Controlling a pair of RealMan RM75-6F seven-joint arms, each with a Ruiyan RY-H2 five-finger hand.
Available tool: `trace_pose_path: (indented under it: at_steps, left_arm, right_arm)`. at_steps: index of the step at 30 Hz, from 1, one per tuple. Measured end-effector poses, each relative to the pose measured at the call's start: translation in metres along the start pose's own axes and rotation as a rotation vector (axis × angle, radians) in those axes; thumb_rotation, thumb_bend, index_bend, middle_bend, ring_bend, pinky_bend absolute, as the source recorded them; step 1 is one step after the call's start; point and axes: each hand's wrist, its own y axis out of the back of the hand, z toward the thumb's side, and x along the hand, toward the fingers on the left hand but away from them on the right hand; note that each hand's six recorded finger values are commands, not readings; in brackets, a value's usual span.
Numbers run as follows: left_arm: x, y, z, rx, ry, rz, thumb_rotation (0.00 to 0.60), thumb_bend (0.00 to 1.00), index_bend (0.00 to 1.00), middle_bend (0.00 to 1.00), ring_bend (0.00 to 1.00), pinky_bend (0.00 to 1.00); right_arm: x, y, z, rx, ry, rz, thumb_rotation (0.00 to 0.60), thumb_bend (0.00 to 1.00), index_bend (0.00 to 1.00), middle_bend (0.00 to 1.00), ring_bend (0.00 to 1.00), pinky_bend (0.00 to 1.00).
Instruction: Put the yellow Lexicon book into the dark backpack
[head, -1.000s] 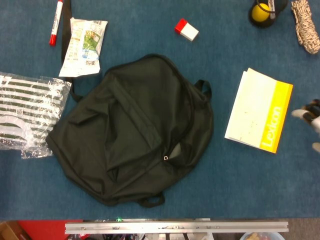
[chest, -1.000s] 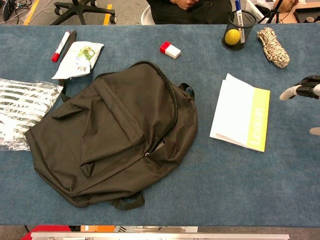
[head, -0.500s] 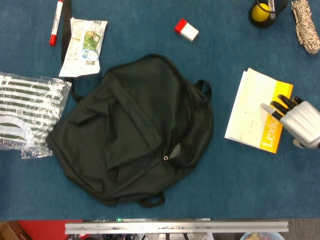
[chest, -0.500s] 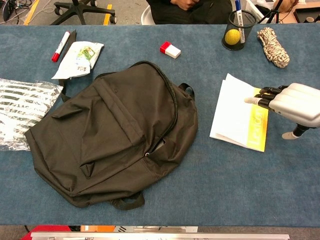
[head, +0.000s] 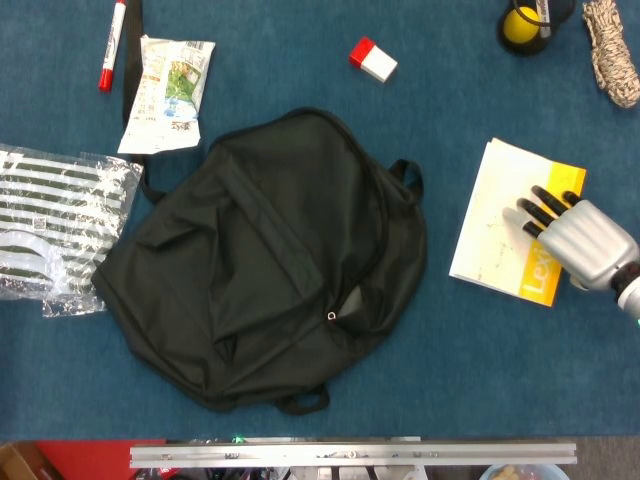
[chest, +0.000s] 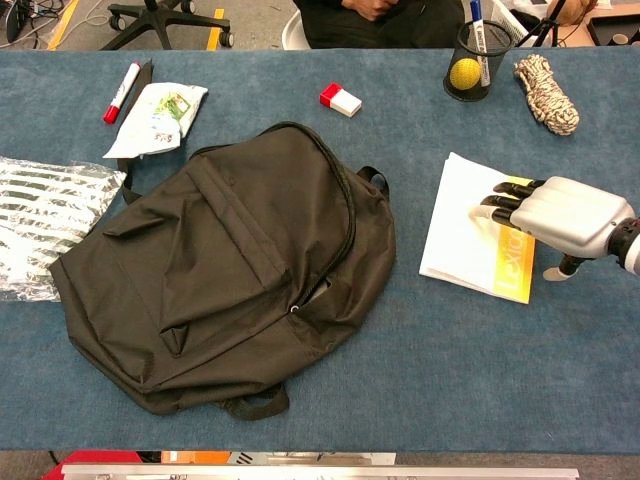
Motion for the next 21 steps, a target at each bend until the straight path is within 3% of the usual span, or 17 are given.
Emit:
trace_pose_path:
  at_steps: [12,21]
  left_arm:
    - [0.000,0.002,-0.001,-0.011,0.004,0.011,0.600,0.29,0.25,0.23,0.22,0.25]
    - [0.000,0.003,-0.002,-0.014,0.002,0.017,0.600,0.29,0.25,0.23,0.22,0.24]
  right_arm:
    - [-0.013,0.001,0.005,0.009,0.010,0.013,0.600,0.08,0.00,0.11,0.05,0.25]
    - [-0.017,0.004,0.005,-0.008,0.008,0.026,0.600,0.30,0.00,0.13,0.05,0.24]
